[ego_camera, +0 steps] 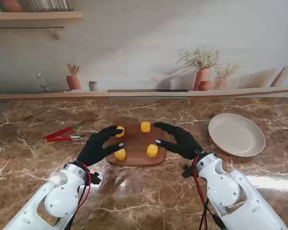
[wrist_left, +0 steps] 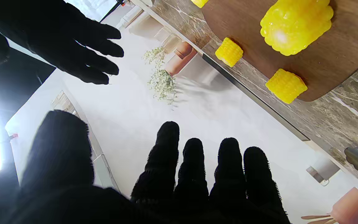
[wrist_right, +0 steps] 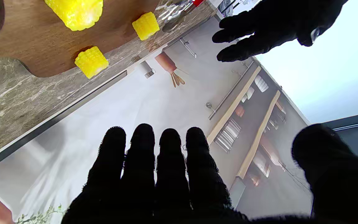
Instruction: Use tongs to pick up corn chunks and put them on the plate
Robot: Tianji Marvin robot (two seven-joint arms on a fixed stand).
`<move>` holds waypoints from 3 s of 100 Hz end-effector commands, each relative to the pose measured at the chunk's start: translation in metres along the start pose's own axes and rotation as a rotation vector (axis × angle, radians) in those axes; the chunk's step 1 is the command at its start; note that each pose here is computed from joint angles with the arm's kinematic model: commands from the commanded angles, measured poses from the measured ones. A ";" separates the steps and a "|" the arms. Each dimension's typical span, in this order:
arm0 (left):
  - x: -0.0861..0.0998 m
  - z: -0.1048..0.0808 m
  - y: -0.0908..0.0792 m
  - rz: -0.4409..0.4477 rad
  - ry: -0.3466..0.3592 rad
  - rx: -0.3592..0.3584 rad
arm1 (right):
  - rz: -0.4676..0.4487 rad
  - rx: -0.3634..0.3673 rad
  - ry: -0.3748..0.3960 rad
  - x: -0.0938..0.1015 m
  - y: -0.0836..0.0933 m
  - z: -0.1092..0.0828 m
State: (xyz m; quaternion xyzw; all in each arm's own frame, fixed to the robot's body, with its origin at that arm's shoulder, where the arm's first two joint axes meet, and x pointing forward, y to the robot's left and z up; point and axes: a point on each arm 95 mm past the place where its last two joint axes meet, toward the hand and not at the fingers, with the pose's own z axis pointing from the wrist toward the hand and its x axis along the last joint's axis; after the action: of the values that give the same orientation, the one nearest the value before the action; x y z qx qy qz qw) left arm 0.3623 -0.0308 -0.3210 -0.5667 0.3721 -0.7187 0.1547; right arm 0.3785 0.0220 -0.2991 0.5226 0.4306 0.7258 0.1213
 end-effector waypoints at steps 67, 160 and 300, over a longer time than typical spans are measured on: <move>-0.037 -0.003 -0.085 0.409 -0.164 -0.133 | -0.028 0.035 -0.040 -0.010 -0.007 -0.004; -0.107 0.094 -0.097 0.643 -0.343 -0.557 | -0.026 0.077 -0.051 -0.001 -0.006 0.003; -0.134 0.089 -0.088 0.692 -0.355 -0.404 | -0.013 0.083 -0.069 -0.001 -0.005 0.001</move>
State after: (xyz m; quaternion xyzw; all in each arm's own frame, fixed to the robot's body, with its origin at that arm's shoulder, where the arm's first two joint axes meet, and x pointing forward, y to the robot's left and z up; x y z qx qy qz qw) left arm 0.5099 0.0836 -0.3442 -0.5398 0.6469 -0.4259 0.3297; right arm 0.3824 0.0244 -0.3006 0.5440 0.4564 0.6933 0.1230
